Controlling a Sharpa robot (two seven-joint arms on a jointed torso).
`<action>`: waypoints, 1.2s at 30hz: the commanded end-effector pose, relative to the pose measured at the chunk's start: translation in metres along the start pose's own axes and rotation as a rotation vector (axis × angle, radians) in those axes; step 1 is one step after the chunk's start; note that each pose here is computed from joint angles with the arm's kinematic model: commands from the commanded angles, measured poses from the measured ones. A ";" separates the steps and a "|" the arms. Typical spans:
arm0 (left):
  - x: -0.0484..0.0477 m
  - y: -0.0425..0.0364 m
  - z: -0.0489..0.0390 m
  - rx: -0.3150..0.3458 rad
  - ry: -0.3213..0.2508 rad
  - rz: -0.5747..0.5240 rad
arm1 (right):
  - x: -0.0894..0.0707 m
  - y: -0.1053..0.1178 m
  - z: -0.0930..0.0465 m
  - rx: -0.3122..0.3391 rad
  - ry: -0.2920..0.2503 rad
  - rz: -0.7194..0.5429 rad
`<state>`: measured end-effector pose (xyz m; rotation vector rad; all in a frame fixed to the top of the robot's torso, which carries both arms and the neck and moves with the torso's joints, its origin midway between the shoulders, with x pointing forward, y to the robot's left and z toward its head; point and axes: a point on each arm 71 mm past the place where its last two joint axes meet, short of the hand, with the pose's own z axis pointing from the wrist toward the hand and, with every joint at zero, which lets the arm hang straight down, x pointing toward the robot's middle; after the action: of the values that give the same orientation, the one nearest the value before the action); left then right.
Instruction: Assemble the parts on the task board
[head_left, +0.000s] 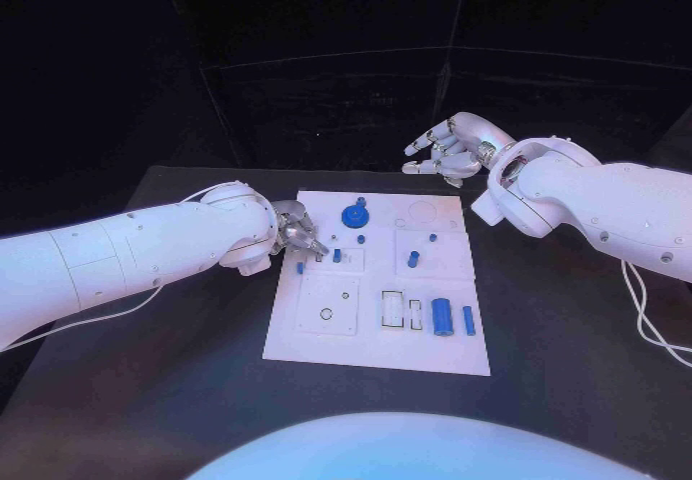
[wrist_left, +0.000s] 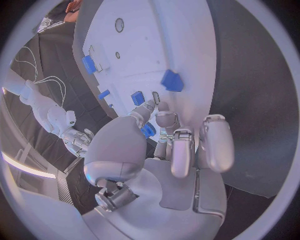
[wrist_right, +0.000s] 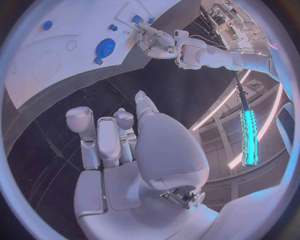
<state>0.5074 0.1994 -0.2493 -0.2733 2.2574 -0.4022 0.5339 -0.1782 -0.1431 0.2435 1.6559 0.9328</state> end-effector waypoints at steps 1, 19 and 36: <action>0.0009 0.0023 0.0000 -0.017 0.005 0.007 | -0.001 0.002 0.000 -0.010 0.000 0.002; -0.0021 0.0038 -0.0010 0.012 -0.020 -0.022 | -0.001 0.001 0.000 -0.010 0.000 0.002; -0.0394 0.0338 -0.0315 0.081 -0.129 -0.159 | -0.004 -0.002 -0.001 -0.004 -0.008 0.001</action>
<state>0.5082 0.2529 -0.2180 -0.4204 2.0965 -0.4761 0.5349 -0.1824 -0.1432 0.2489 1.6537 0.9257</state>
